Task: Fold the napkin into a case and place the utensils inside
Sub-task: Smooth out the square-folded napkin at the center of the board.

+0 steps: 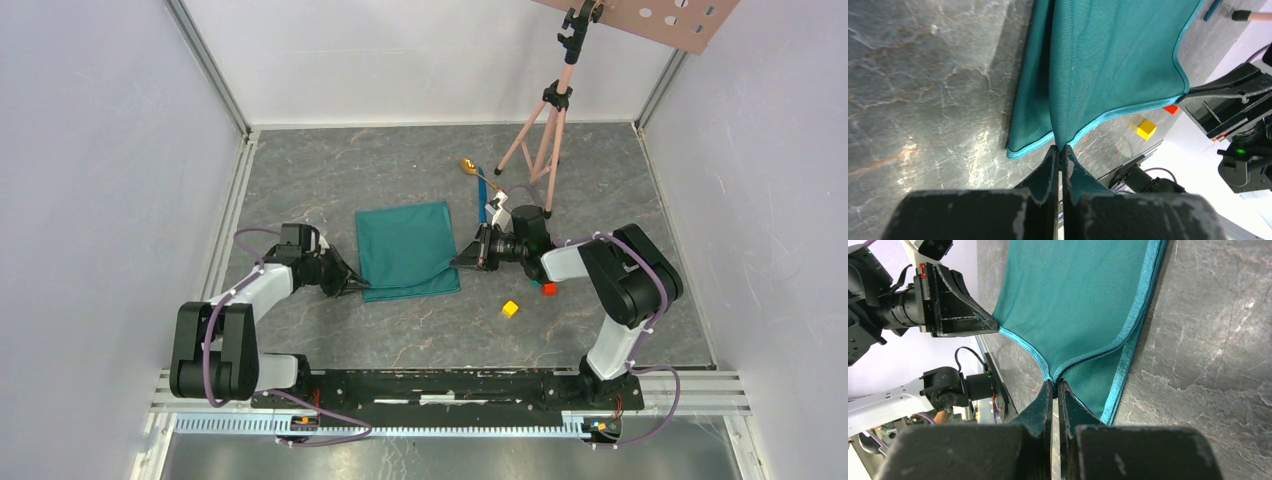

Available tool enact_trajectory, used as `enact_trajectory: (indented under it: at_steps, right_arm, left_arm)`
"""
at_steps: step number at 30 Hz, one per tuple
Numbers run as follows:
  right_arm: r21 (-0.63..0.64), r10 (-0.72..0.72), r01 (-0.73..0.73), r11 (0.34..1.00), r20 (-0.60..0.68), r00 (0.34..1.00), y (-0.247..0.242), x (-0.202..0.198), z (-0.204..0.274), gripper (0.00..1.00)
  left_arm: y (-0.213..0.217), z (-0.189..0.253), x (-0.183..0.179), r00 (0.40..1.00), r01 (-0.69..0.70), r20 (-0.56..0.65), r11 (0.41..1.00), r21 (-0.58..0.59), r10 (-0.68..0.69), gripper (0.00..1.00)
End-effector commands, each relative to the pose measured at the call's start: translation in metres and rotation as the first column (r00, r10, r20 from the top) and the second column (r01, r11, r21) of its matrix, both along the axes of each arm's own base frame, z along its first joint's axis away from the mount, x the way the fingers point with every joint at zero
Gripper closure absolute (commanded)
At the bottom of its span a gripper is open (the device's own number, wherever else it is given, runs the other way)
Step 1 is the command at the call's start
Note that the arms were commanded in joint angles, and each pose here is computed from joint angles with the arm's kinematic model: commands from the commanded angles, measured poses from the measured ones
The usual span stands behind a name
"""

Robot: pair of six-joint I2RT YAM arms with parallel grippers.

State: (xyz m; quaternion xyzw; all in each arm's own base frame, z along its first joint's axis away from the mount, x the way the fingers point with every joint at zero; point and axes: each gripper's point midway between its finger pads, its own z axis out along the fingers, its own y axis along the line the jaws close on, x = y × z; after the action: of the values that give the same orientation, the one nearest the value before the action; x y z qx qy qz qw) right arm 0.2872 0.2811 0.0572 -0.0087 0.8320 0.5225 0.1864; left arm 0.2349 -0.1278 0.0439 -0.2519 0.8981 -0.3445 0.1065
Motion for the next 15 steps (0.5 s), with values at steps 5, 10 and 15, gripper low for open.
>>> enact_trajectory:
  at_steps: [5,10,15]
  right_arm:
    - [0.015,0.037,-0.039,0.999,0.082,0.996,0.001,-0.004,0.011,1.00]
    - [0.010,0.038,-0.039,0.999,0.085,0.996,-0.001,-0.007,0.011,1.00]
    - [0.005,0.041,-0.041,0.999,0.074,0.996,-0.003,-0.012,0.008,1.00]
  left_arm:
    - [-0.007,0.002,-0.005,1.000,0.013,0.010,1.000,-0.018,-0.013,0.98]
    - [-0.004,-0.001,-0.012,1.000,0.014,-0.003,1.000,0.003,-0.014,0.98]
    - [0.000,-0.006,-0.017,1.000,0.007,-0.018,0.999,0.033,-0.006,0.98]
